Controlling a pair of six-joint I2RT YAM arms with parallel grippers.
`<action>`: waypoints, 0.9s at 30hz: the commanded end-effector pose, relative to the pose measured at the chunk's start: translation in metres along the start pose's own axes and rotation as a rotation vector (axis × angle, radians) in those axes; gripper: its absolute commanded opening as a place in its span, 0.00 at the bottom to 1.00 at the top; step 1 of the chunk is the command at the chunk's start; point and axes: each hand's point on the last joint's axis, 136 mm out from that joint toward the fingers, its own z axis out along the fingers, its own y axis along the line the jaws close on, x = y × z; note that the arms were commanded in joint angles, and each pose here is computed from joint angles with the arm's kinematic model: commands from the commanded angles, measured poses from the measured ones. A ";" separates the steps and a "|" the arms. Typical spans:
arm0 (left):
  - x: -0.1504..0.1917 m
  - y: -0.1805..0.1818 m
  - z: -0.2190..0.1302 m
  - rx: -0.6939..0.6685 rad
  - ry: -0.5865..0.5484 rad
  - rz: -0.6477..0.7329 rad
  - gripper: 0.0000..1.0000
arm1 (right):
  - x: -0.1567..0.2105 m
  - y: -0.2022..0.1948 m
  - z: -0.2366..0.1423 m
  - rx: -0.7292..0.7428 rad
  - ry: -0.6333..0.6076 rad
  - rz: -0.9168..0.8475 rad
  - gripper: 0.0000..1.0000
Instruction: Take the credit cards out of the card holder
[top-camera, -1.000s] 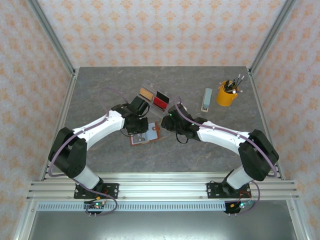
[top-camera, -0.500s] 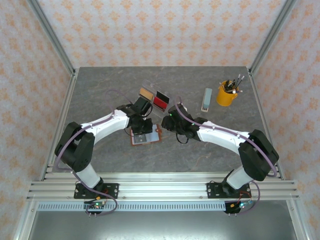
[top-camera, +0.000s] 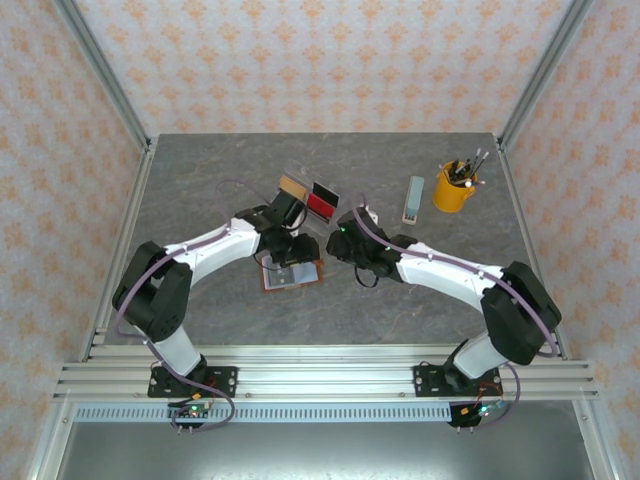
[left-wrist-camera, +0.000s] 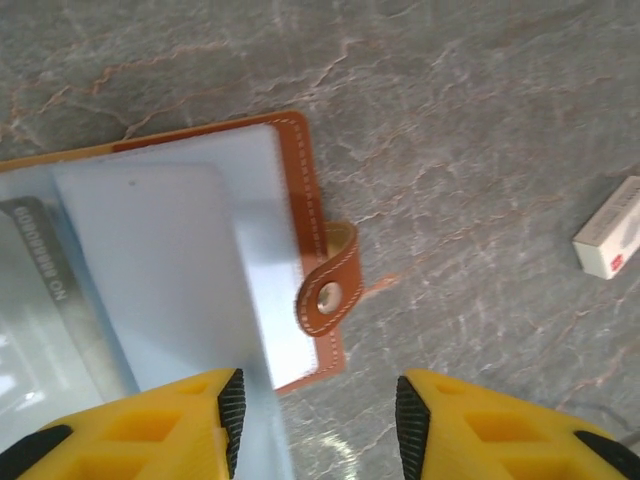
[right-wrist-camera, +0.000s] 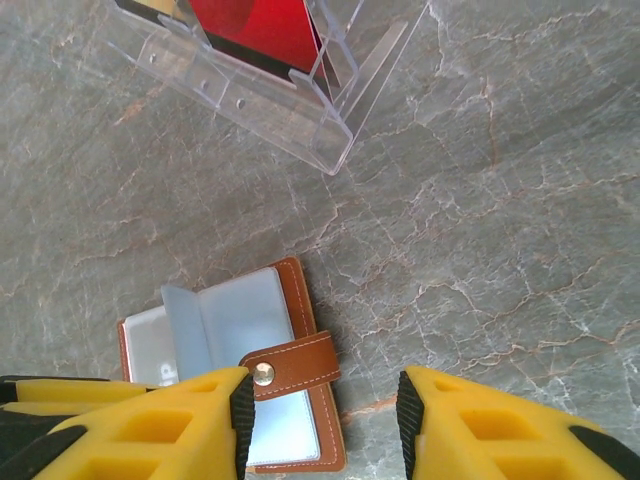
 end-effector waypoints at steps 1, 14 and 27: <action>-0.012 -0.015 -0.014 0.070 -0.042 0.021 0.48 | -0.007 -0.009 -0.008 0.034 -0.037 0.009 0.44; -0.013 0.018 0.009 0.045 -0.036 -0.027 0.48 | -0.006 0.003 -0.006 -0.010 -0.013 -0.015 0.44; -0.012 0.029 0.035 0.033 -0.020 -0.070 0.74 | -0.003 0.006 -0.002 -0.017 0.009 -0.013 0.44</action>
